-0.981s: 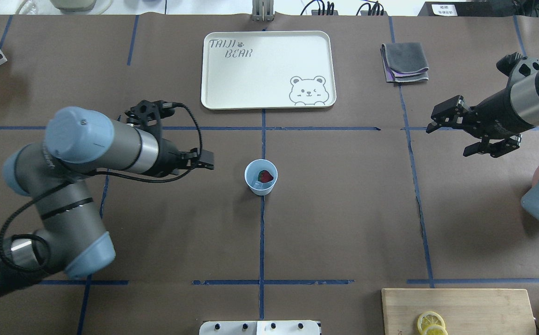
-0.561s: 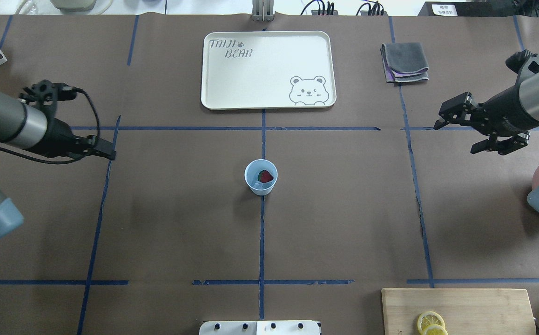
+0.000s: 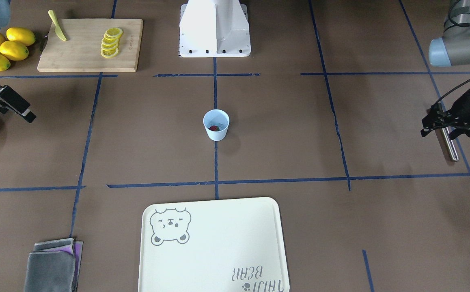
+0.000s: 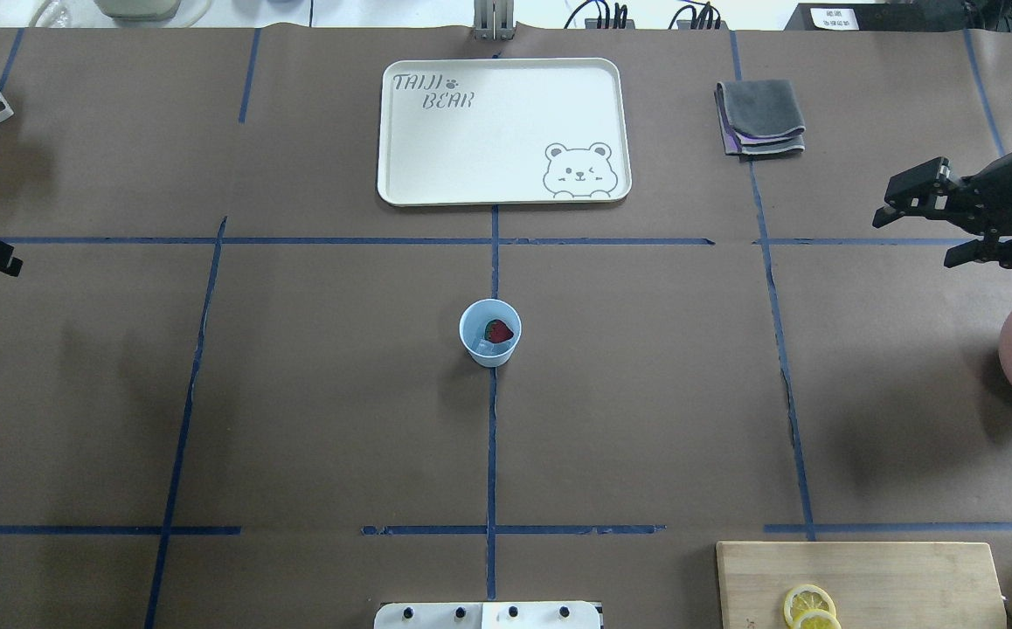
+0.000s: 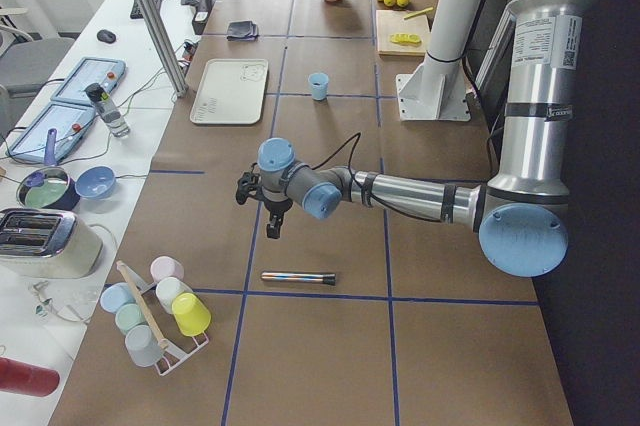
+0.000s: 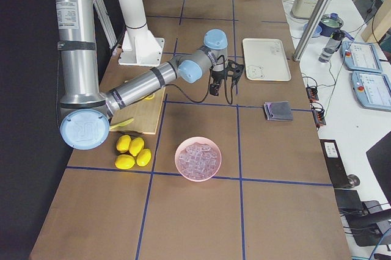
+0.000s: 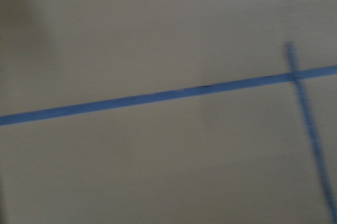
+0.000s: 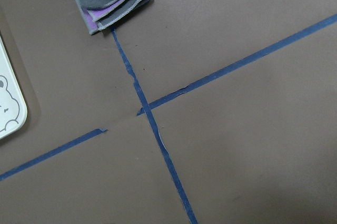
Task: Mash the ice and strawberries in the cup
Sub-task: 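Pick up the steel muddler with the left gripper beside the table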
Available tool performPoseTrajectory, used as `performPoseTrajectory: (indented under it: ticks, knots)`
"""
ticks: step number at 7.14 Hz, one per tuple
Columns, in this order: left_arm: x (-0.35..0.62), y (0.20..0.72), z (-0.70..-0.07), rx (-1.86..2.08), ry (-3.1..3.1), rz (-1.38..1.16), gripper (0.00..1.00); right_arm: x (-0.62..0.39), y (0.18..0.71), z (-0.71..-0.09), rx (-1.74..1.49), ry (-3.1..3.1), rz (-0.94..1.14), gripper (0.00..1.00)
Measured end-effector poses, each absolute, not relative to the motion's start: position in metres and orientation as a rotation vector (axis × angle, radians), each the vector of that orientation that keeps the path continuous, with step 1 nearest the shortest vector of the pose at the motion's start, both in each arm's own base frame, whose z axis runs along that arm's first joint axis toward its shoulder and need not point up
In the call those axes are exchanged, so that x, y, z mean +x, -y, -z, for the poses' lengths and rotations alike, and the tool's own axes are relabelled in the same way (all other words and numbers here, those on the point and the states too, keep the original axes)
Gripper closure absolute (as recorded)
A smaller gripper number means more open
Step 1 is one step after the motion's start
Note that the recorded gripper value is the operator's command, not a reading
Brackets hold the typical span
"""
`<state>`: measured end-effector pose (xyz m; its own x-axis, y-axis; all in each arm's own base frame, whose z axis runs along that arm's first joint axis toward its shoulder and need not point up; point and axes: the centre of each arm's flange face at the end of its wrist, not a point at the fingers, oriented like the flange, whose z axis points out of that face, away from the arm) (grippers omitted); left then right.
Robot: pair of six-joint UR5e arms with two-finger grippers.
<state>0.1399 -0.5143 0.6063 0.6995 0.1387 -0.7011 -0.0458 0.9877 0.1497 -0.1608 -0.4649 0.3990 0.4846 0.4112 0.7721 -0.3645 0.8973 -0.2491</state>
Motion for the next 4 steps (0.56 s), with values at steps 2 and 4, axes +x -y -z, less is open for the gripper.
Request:
performPoseTrajectory:
  ticks: [2,4]
  knots:
    - [0.131,0.519,-0.647,0.069,-0.764,-0.085,0.05,-0.152,0.465,-0.397,-0.058,0.971,-0.472,0.01]
    - [0.130,0.519,-0.680,0.057,-0.762,-0.074,0.05,-0.151,0.465,-0.396,-0.060,0.974,-0.472,0.01]
